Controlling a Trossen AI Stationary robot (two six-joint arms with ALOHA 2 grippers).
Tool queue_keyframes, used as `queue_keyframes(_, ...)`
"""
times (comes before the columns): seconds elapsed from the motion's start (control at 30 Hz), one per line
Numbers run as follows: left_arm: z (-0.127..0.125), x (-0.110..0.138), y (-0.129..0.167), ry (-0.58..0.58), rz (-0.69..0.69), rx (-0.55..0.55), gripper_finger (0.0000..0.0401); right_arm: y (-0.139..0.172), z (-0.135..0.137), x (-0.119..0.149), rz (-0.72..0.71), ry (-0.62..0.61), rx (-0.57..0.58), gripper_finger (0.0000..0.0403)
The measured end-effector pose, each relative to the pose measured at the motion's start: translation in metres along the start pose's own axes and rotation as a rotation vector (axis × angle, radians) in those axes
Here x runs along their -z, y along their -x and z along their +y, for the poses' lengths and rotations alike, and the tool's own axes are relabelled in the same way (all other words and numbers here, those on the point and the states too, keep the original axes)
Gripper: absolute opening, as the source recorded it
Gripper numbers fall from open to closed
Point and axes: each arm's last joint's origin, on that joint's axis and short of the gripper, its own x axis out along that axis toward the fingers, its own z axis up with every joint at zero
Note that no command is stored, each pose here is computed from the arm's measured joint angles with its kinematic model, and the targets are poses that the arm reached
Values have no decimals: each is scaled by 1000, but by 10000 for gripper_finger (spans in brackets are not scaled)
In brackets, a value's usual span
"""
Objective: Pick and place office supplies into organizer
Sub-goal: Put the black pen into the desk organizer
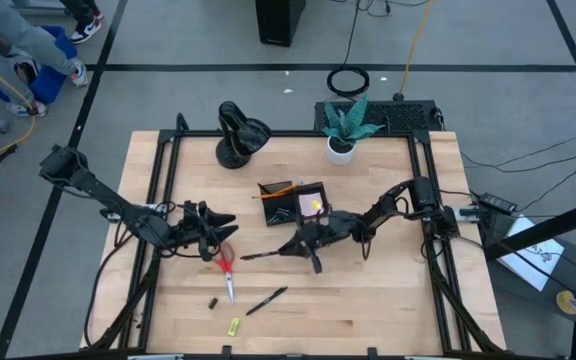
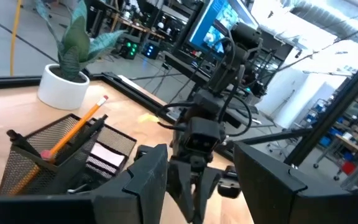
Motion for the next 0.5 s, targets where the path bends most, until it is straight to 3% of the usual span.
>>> queue_keyframes(0.3, -1, -1, 0, 2, -9, 4, 189, 1, -6, -11, -113, -81, 85, 29)
queue_keyframes(0.5, 0, -1, 0, -7, -11, -7, 189, 2, -7, -15, -157, -95, 73, 34)
